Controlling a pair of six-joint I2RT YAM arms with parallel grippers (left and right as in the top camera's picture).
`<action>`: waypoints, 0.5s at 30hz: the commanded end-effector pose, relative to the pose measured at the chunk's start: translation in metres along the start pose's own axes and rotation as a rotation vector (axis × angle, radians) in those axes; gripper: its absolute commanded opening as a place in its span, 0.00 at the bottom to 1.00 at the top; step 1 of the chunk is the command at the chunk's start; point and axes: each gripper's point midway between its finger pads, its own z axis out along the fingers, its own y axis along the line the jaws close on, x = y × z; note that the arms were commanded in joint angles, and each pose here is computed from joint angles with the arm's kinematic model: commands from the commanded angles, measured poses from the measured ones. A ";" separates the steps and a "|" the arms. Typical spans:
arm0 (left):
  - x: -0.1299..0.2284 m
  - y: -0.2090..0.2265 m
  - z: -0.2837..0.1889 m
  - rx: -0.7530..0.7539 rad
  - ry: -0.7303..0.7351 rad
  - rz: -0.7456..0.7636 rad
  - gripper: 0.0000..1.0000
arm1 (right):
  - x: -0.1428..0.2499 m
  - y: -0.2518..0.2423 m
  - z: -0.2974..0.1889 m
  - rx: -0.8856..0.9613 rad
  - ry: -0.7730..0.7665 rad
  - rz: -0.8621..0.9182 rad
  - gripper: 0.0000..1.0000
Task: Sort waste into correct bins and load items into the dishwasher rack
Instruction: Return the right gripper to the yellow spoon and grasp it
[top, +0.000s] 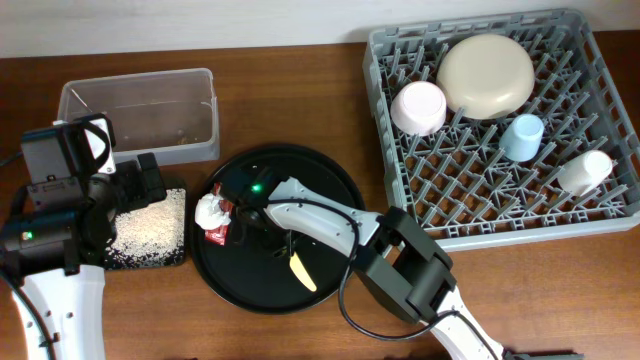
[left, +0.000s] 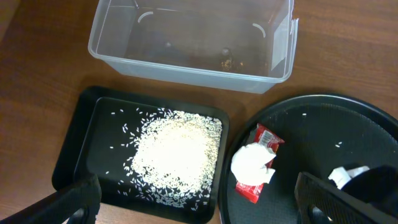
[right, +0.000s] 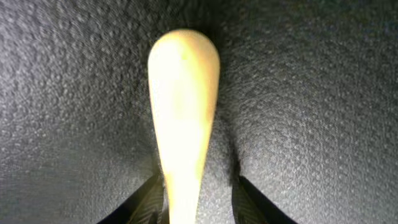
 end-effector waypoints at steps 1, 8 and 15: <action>-0.004 0.002 -0.003 -0.009 -0.015 -0.003 0.99 | 0.005 -0.002 0.004 -0.028 0.022 0.041 0.39; -0.004 0.002 -0.003 -0.009 -0.015 -0.003 0.99 | 0.003 -0.002 0.004 -0.027 0.016 0.037 0.18; -0.004 0.002 -0.003 -0.009 -0.015 -0.003 0.99 | -0.004 -0.006 -0.008 0.004 -0.013 0.033 0.13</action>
